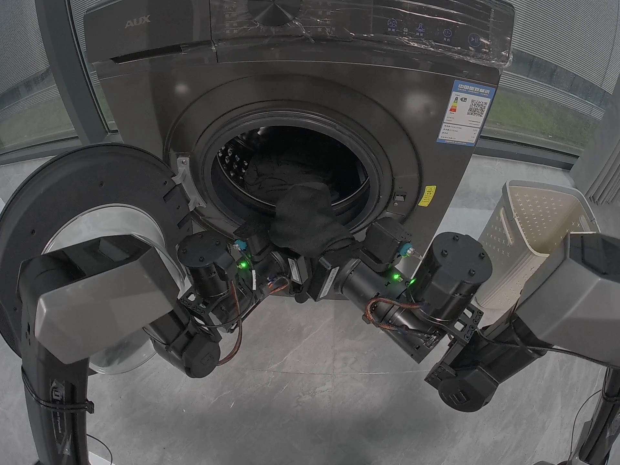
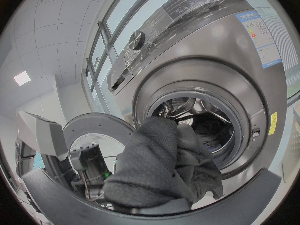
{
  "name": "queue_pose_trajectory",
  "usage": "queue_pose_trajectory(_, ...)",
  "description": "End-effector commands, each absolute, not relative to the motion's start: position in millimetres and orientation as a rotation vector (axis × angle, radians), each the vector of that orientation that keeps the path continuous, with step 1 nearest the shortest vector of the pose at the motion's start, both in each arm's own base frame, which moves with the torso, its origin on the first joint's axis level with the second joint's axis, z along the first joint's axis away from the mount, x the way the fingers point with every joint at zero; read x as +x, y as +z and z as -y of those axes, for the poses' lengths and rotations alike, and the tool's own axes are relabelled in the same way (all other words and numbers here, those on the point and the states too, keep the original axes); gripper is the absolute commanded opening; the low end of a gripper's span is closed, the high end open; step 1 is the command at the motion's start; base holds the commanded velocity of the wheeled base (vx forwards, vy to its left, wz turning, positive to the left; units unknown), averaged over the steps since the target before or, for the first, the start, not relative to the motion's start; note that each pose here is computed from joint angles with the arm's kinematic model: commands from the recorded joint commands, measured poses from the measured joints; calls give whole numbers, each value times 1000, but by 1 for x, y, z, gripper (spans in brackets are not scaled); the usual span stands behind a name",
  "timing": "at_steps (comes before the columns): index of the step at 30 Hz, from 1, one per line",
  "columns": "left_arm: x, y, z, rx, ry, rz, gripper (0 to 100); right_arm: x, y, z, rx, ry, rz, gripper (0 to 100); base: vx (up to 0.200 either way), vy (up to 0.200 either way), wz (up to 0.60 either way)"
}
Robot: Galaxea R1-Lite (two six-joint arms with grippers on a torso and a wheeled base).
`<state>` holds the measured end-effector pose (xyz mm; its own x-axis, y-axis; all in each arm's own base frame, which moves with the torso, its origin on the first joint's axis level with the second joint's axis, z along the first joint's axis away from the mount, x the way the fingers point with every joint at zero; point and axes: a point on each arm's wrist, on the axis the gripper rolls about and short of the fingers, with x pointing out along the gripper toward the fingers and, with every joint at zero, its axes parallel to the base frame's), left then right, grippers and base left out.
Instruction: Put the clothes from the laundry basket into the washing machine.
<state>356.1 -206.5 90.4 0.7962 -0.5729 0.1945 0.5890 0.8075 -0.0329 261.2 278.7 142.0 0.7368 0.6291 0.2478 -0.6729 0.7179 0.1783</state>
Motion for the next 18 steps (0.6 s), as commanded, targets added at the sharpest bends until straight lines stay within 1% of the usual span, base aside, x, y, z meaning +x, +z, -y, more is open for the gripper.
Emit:
queue_pose_trajectory(1, 358, 101, 200, -105, -605, 209, 0, 259, 139, -275, 260, 722, 159, 0, 0, 0, 0)
queue_pose_trajectory(5, 357, 110, 195, -109, -598, 229, 0, 260, 134, -271, 254, 711, 137, 0, 0, 0, 0)
queue_pose_trajectory(6, 356, 111, 195, -110, -598, 232, 0, 261, 134, -270, 253, 709, 136, 100, 0, 0, 0)
queue_pose_trajectory(9, 352, 118, 193, -110, -601, 242, 0, 258, 128, -262, 237, 698, 103, 100, 0, 0, 0)
queue_pose_trajectory(12, 343, 123, 191, -108, -608, 239, 0, 245, 117, -246, 196, 690, 33, 100, 0, 0, 0)
queue_pose_trajectory(15, 334, 124, 187, -103, -613, 222, 0, 234, 109, -235, 165, 685, -19, 100, 0, 0, 0)
queue_pose_trajectory(17, 322, 125, 183, -90, -618, 201, 0, 223, 98, -221, 130, 674, -84, 100, 0, 0, 0)
queue_pose_trajectory(18, 322, 125, 183, -90, -618, 201, 0, 223, 98, -221, 130, 674, -84, 100, 0, 0, 0)
